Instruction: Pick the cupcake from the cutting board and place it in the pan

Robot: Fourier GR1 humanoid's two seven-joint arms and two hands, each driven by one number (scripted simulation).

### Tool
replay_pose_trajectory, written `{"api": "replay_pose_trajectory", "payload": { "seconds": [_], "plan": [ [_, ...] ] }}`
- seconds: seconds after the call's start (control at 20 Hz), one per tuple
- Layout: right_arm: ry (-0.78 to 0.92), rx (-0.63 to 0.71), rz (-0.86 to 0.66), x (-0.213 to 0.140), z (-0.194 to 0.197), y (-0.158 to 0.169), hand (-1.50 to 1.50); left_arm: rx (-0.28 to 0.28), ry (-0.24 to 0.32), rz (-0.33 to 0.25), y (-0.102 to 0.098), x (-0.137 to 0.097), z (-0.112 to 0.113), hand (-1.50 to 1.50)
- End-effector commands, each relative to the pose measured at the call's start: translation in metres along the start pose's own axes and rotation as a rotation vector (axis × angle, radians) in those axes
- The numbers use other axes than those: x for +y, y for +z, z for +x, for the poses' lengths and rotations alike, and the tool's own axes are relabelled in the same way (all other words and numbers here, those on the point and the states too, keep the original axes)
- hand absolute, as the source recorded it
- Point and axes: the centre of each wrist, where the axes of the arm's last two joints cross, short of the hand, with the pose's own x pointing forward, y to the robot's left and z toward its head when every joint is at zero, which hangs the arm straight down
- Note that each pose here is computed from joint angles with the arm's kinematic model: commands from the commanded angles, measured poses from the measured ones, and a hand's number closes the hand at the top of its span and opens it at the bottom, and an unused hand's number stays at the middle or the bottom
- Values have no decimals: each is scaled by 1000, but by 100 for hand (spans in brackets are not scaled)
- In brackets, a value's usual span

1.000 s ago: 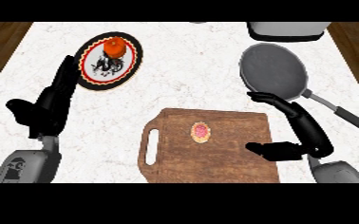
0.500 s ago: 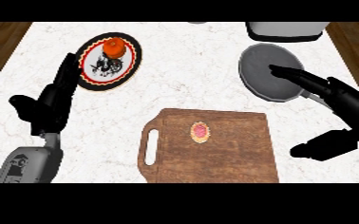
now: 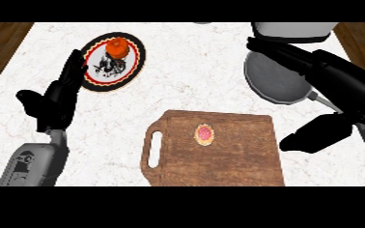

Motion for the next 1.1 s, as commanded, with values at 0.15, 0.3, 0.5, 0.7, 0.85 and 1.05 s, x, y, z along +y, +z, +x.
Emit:
{"api": "replay_pose_trajectory", "payload": {
  "seconds": [0.15,0.3,0.5,0.7,0.85,1.05],
  "plan": [
    [-56,-29,144,8,23,-31,-150,-1,4,15,-7,11,8,0],
    [-99,-73,171,32,34,-34,-150,-7,0,9,-8,17,3,0],
    [-32,-8,156,66,40,-25,-150,3,-17,13,7,18,-6,0],
    [-30,61,191,67,66,-29,-150,4,-1,14,9,23,-5,0],
    [-25,89,183,81,31,-16,-150,9,2,15,-5,11,-3,0],
    [10,165,172,72,23,-51,-150,16,11,-12,2,-12,5,0]
  ]
}}
